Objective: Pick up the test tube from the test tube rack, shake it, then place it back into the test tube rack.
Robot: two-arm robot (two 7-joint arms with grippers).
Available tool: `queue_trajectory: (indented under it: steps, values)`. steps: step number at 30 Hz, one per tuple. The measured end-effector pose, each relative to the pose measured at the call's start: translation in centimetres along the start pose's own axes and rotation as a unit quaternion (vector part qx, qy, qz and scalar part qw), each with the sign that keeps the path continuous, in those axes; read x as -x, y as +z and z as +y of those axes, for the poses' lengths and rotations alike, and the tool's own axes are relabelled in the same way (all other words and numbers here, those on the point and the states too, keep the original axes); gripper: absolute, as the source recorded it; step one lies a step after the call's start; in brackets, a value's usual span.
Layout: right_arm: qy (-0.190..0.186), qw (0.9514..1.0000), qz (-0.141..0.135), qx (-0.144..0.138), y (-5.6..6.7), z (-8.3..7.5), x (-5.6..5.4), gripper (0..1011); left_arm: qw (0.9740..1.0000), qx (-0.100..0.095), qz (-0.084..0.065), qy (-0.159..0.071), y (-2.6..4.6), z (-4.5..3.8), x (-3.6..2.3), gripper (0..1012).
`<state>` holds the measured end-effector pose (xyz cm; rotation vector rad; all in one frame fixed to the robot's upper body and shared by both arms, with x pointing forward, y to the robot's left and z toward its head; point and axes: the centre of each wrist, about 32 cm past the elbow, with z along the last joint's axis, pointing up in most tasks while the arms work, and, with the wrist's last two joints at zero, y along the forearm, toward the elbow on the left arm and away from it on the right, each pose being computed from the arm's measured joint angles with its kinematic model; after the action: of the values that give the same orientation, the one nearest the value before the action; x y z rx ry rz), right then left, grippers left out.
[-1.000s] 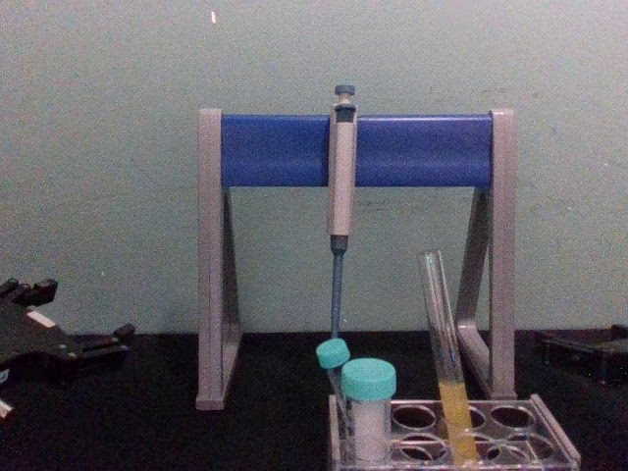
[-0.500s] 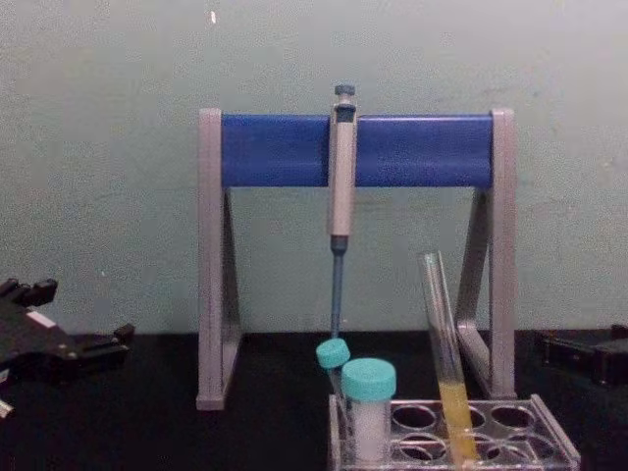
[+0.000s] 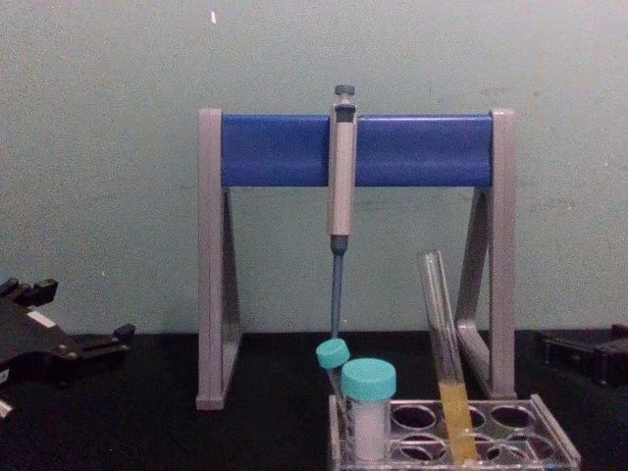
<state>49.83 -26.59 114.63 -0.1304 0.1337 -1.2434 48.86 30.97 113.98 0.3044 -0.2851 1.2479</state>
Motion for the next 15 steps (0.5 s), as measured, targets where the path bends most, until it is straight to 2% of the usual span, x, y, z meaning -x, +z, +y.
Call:
queue_trajectory:
  steps: [15]
  values:
    - [0.000, 1.0000, 0.000, 0.000, 0.00, 0.00, 0.00, 1000, 1.0000, 0.000, 0.000, 0.000, 0.00, 0.00, 0.00, 1001]
